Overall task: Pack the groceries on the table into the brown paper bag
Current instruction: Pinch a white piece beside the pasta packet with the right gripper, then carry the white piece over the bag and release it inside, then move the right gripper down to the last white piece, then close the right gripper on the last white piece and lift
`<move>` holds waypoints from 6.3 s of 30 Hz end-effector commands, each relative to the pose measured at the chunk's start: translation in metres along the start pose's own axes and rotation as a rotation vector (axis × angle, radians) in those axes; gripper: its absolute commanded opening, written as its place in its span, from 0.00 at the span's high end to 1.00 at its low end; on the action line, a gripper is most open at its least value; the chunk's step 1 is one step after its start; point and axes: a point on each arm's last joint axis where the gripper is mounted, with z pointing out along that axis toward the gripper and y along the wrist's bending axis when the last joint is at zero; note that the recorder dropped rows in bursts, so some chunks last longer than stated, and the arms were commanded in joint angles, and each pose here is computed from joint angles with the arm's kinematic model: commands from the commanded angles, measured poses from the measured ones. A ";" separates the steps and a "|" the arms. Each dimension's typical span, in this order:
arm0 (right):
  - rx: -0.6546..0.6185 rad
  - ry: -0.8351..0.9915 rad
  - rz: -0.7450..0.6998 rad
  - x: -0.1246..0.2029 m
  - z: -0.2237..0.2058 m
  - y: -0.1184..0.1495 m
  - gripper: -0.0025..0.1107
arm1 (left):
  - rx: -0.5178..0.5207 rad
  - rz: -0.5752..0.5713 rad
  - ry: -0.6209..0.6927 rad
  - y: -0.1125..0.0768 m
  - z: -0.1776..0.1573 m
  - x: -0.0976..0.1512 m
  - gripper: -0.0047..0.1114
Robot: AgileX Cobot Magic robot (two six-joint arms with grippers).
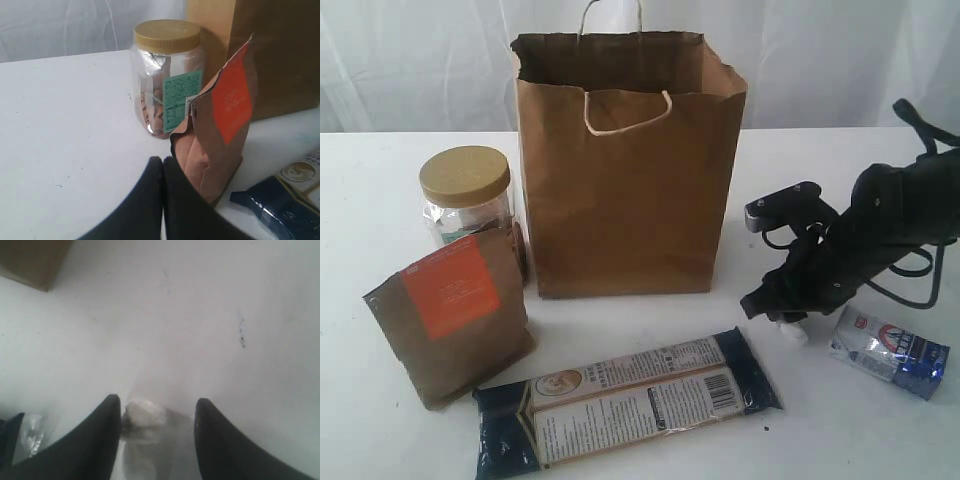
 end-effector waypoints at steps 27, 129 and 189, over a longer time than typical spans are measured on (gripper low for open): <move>0.044 -0.221 0.020 -0.020 -0.075 -0.001 0.98 | 0.002 -0.006 -0.005 0.000 0.000 0.001 0.96; 0.043 -0.393 -0.081 0.079 -0.229 0.034 0.49 | 0.002 -0.006 -0.005 0.000 0.000 0.001 0.96; -0.030 0.052 -0.126 0.013 -0.030 0.018 0.50 | 0.002 -0.006 -0.005 0.000 0.000 0.001 0.96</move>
